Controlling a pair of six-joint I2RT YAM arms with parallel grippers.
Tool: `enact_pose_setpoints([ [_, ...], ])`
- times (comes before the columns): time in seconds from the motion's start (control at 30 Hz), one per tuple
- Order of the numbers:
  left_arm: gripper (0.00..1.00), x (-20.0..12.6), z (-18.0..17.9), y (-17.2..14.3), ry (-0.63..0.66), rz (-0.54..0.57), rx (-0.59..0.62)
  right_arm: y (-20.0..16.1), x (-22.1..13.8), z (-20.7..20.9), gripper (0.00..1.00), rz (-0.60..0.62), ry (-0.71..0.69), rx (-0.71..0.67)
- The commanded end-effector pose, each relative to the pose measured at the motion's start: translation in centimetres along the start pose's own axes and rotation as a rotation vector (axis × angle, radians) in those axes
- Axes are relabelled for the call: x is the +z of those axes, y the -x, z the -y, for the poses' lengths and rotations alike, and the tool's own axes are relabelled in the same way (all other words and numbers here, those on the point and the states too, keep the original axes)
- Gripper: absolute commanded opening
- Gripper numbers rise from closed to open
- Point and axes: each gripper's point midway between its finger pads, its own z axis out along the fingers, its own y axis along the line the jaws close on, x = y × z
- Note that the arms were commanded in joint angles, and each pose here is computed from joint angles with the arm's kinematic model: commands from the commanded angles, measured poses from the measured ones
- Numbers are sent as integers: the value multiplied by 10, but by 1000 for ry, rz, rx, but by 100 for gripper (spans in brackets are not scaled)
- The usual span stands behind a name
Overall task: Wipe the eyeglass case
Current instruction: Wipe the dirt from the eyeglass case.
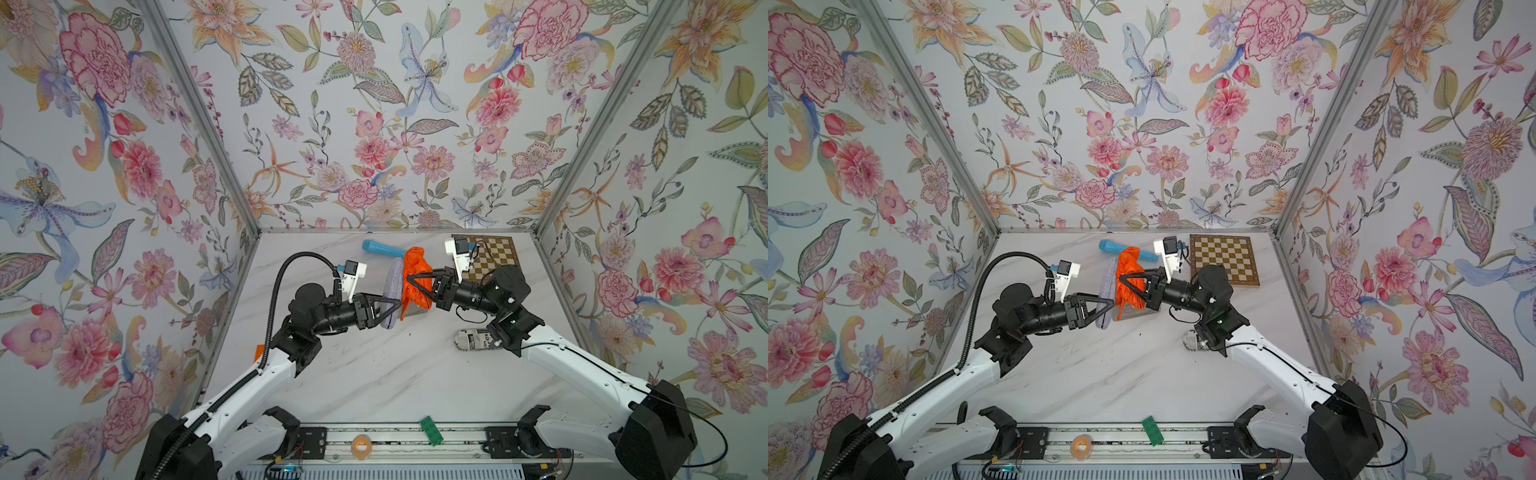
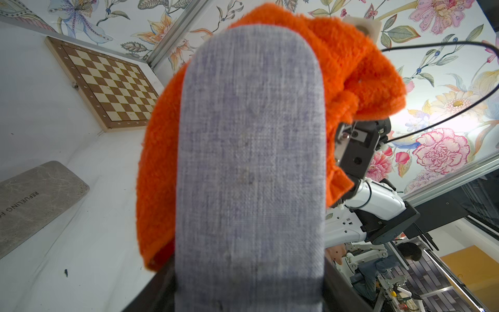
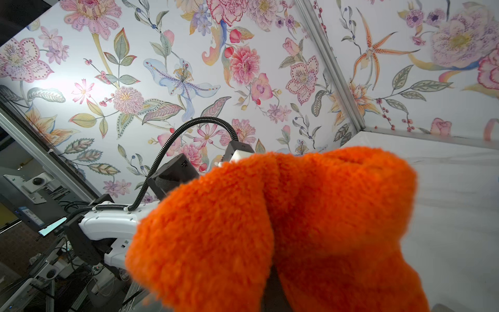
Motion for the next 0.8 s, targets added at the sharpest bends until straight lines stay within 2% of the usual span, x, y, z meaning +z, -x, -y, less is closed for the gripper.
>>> enact_pose_setpoints([
  [0.0,42,0,21,17,-63,33,85,-47,2,-25,0,-94,84,76],
  [0.1,41,1,22,25,-79,46,84,-52,-3,-22,0,-87,63,85],
  [0.2,42,4,25,25,-108,31,70,-42,-3,-14,0,-77,48,63],
  [0.33,42,6,26,10,-129,-18,44,-3,-1,1,0,-35,37,30],
  [0.4,42,8,26,-7,-129,-73,35,25,-3,7,0,-3,29,5],
  [0.5,42,9,17,-31,-66,-156,58,57,-6,15,0,6,1,-20],
  [0.57,42,5,6,-41,-10,-185,71,66,-9,17,0,-15,-19,-26],
  [0.63,41,-2,-2,-48,54,-216,105,67,-15,22,0,-43,-72,-27],
  [0.7,41,-15,-15,-58,170,-296,188,62,-25,30,0,-87,-141,-13],
  [0.77,40,-21,-15,-56,198,-306,226,54,-36,32,0,-115,-176,14],
])
